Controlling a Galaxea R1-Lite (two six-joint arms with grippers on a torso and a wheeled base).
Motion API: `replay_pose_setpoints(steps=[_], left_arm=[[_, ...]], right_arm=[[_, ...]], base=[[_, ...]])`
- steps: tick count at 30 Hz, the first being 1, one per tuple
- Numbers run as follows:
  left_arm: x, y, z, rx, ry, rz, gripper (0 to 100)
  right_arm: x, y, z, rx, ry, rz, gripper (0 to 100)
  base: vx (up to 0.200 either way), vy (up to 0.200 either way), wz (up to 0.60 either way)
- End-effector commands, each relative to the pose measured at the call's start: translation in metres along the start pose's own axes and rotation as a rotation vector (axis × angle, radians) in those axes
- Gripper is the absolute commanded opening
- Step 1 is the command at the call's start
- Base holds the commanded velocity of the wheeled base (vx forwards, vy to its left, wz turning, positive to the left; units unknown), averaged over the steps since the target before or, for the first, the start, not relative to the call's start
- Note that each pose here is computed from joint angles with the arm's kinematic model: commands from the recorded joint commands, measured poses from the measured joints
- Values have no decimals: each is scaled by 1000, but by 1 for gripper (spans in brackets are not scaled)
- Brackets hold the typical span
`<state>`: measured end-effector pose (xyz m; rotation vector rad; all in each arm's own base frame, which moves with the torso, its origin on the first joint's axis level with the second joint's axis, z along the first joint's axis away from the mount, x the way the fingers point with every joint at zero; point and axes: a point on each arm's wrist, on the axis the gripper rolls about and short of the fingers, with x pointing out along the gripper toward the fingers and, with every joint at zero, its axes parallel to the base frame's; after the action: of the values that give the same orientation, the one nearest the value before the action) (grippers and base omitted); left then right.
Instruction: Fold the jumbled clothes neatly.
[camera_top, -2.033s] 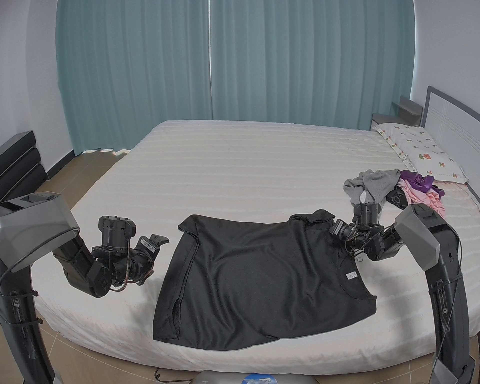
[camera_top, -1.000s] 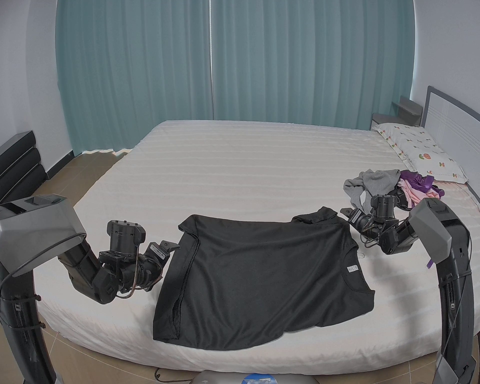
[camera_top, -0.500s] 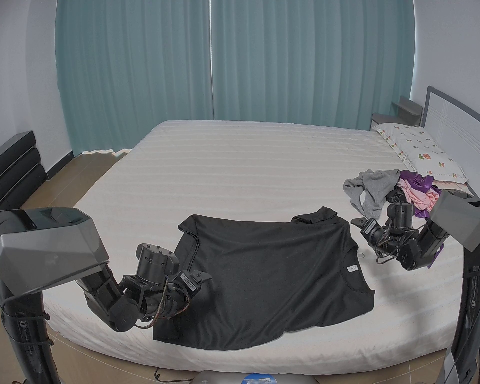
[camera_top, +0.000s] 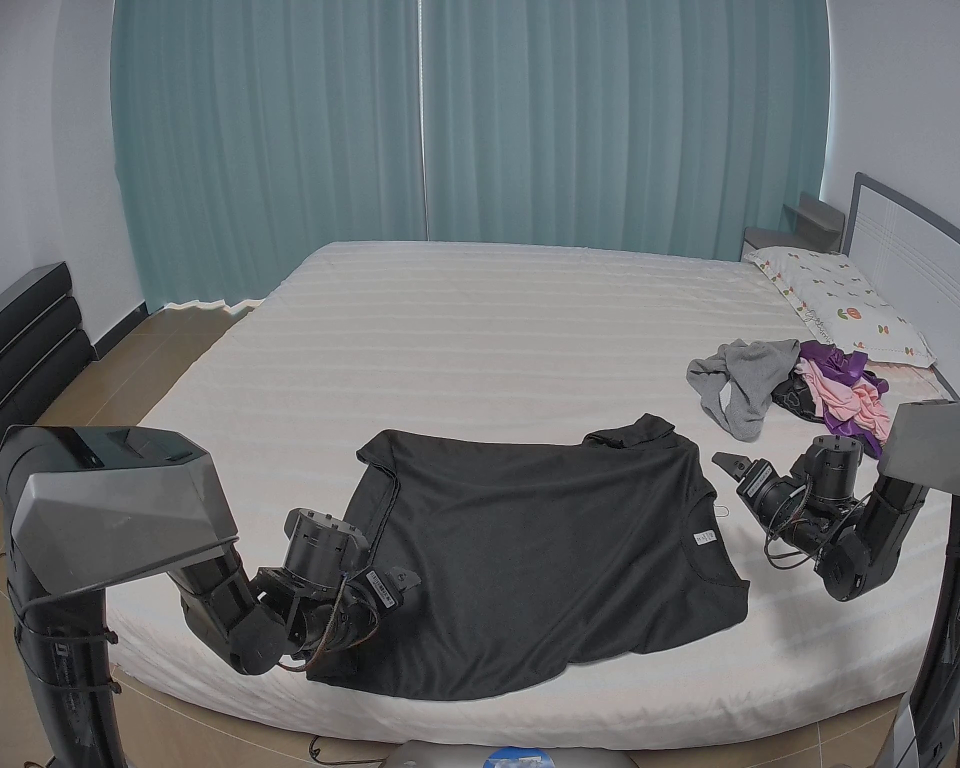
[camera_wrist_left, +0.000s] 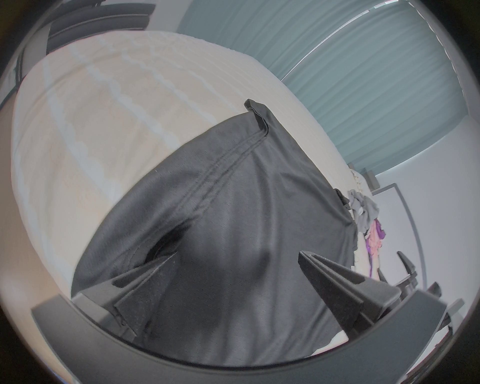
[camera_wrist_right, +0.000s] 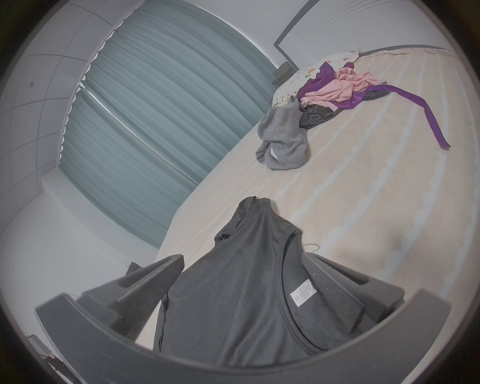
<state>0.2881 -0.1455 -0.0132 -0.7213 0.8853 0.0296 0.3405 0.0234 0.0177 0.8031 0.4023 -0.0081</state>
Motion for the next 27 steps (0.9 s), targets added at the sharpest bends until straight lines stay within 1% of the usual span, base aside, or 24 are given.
replay_pose_setpoints(steps=[1, 2, 3, 4, 5, 10, 11, 12, 13, 14, 18, 19, 23, 27], left_arm=[[9, 20, 5, 34, -29, 96, 100], [9, 25, 10, 37, -58, 120, 100], [9, 25, 10, 37, -58, 120, 100], [9, 31, 19, 34, -96, 150, 100], [8, 39, 34, 24, -142, 176, 100], [-6, 55, 72, -23, -235, 203, 100], [-8, 55, 74, -21, -241, 204, 100], [-12, 61, 81, -17, -259, 216, 100], [-13, 62, 82, -15, -260, 219, 100], [-19, 69, 90, -8, -278, 237, 100], [-32, 77, 106, -24, -326, 254, 100], [-36, 78, 107, -27, -328, 257, 100], [-51, 76, 101, -26, -292, 264, 100], [-56, 74, 83, -7, -204, 232, 100]], right_arm=[[-2, -6, -2, 7, 10, -21, 100], [-2, -7, -2, 7, 11, -24, 100], [-2, -7, -2, 7, 11, -24, 100], [-1, -8, -3, 8, 12, -27, 100], [-1, -9, -3, 7, 12, -29, 100], [-2, -10, -3, 8, 14, -33, 100], [-2, -10, -4, 9, 16, -34, 100], [-2, -10, -3, 9, 16, -34, 100], [-2, -10, -3, 9, 16, -34, 100], [-2, -10, -3, 7, 13, -34, 100], [-4, -10, -3, 6, 15, -36, 100], [-4, -10, -3, 4, 15, -36, 100], [-5, -6, -1, -15, 6, -27, 100], [-8, -7, 0, -36, 12, -34, 100]], base=[[0, 0, 0], [0, 0, 0], [0, 0, 0], [0, 0, 0], [0, 0, 0], [0, 0, 0], [0, 0, 0], [0, 0, 0], [0, 0, 0], [0, 0, 0], [0, 0, 0], [0, 0, 0], [0, 0, 0], [0, 0, 0]])
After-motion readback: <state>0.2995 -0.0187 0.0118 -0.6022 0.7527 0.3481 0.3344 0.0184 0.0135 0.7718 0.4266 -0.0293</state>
